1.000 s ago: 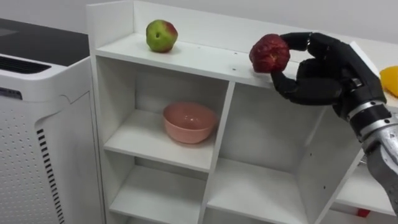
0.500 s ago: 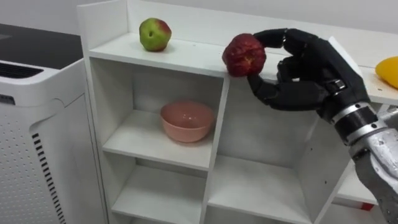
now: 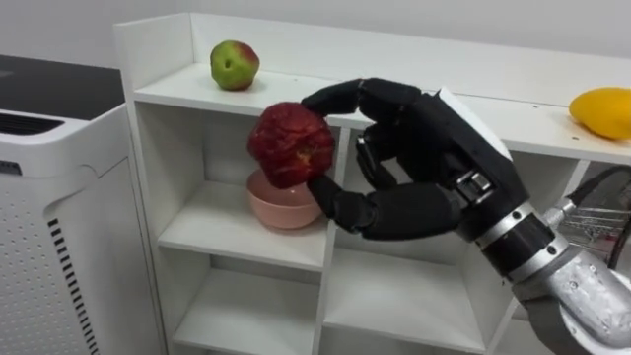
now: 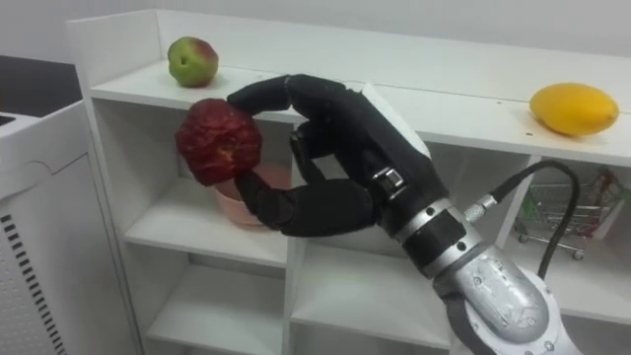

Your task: Arrange fruit in the closet

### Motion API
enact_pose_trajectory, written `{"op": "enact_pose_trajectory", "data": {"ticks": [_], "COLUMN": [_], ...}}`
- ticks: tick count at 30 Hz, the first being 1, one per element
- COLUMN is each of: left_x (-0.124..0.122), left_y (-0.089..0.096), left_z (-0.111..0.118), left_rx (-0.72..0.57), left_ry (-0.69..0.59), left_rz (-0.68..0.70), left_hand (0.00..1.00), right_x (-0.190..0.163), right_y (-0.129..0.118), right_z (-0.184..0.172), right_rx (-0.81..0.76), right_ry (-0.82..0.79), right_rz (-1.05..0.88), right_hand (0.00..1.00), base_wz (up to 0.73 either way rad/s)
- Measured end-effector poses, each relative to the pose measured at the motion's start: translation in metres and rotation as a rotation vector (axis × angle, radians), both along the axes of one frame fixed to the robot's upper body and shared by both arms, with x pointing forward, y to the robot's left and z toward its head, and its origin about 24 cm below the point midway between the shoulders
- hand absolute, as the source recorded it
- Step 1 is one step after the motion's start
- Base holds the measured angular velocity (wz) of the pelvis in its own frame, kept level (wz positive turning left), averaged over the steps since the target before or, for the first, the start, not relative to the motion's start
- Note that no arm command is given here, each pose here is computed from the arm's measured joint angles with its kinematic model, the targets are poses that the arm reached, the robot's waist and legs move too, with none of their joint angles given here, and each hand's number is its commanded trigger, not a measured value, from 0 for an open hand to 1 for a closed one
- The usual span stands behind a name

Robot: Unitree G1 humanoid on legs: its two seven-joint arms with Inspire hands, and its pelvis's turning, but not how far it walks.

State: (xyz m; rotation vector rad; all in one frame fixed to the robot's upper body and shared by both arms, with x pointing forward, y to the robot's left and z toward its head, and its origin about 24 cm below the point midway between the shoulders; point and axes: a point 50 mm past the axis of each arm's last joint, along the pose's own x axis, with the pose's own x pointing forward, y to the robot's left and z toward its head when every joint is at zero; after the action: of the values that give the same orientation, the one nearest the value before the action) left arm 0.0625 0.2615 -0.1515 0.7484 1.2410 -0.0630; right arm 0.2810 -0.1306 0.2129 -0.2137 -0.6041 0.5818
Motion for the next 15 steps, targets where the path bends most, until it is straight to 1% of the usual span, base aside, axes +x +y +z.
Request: {"op": "enact_pose_trajectory", "data": {"ticks": [6, 10, 12, 15], "left_x": [0.0, 0.002, 0.003, 0.016], "left_y": [-0.002, -0.004, -0.006, -0.009], "left_z": [0.0, -0.001, -0.002, -0.002], "left_rx": [-0.001, -0.006, -0.009, -0.006], "left_ry": [0.003, 0.001, 0.001, -0.013], "left_rz": [-0.012, -0.025, -0.026, -0.049], "left_hand": [0.0, 0.0, 0.0, 0.0], "right_x": [-0.002, -0.006, -0.007, -0.002], "right_y": [0.005, 0.002, 0.0, -0.003], "right_z": [-0.008, -0.036, -0.06, -0.08], "right_rx": [0.003, -0.011, -0.041, -0.083], "right_ry": [0.027, 0.111, 0.19, 0.267], "right_rz": [0.027, -0.012, -0.047, -0.075], "right_hand": [1.0, 1.0, 1.0, 1.0], "base_wz": [0.02, 0.04, 0.0, 0.01]}}
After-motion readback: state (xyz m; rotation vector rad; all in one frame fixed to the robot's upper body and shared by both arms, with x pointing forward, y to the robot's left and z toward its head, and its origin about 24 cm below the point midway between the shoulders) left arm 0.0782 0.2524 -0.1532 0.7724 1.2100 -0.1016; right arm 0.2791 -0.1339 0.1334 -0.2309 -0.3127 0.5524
